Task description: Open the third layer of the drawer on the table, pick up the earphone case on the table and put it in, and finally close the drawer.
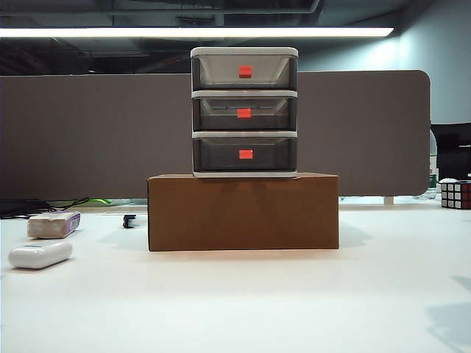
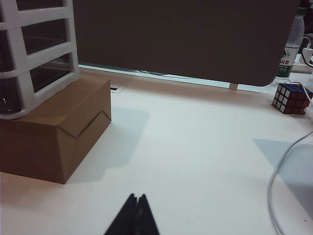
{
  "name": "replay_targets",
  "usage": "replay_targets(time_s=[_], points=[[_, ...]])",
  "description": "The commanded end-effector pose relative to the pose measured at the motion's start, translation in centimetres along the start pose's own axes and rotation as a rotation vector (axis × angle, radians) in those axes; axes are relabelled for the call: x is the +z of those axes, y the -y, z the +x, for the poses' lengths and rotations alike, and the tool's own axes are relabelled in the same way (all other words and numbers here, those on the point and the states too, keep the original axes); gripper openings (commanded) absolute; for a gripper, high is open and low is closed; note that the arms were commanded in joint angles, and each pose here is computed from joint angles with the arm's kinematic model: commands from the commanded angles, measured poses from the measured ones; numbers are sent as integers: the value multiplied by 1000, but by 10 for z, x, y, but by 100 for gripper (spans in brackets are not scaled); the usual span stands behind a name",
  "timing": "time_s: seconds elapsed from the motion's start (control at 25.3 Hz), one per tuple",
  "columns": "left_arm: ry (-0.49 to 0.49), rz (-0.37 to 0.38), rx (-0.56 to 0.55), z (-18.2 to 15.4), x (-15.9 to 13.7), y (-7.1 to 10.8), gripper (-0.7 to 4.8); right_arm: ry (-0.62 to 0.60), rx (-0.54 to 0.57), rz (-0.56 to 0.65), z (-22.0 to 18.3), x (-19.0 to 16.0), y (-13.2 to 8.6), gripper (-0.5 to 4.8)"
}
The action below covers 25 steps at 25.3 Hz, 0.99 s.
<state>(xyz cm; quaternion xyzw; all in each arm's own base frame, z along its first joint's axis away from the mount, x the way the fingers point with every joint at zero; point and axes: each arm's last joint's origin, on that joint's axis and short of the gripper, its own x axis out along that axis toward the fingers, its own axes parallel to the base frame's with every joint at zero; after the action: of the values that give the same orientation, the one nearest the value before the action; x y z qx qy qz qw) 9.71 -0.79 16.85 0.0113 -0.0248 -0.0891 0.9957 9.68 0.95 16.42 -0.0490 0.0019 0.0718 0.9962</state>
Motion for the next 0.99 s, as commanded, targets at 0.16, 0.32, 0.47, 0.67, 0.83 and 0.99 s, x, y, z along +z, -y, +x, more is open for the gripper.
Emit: replay_targets(time_s=[0.16, 0.32, 0.47, 0.67, 0.83, 0.99], points=[[17, -4, -5, 0, 3, 0, -5, 10, 5, 0, 0, -1, 0, -6], [17, -4, -5, 0, 3, 0, -5, 10, 5, 0, 0, -1, 0, -5], [15, -103, -79, 0, 3, 2, -5, 12, 22, 6, 0, -1, -1, -6], [-81, -354, -412, -3, 0, 12, -5, 3, 344, 219, -1, 0, -10, -6], [-116, -398, -454, -3, -1, 16, -3, 8, 460, 217, -3, 1, -13, -5], [-122, -484, -504, -3, 1, 20, 35, 8, 486, 298, -3, 3, -14, -5]])
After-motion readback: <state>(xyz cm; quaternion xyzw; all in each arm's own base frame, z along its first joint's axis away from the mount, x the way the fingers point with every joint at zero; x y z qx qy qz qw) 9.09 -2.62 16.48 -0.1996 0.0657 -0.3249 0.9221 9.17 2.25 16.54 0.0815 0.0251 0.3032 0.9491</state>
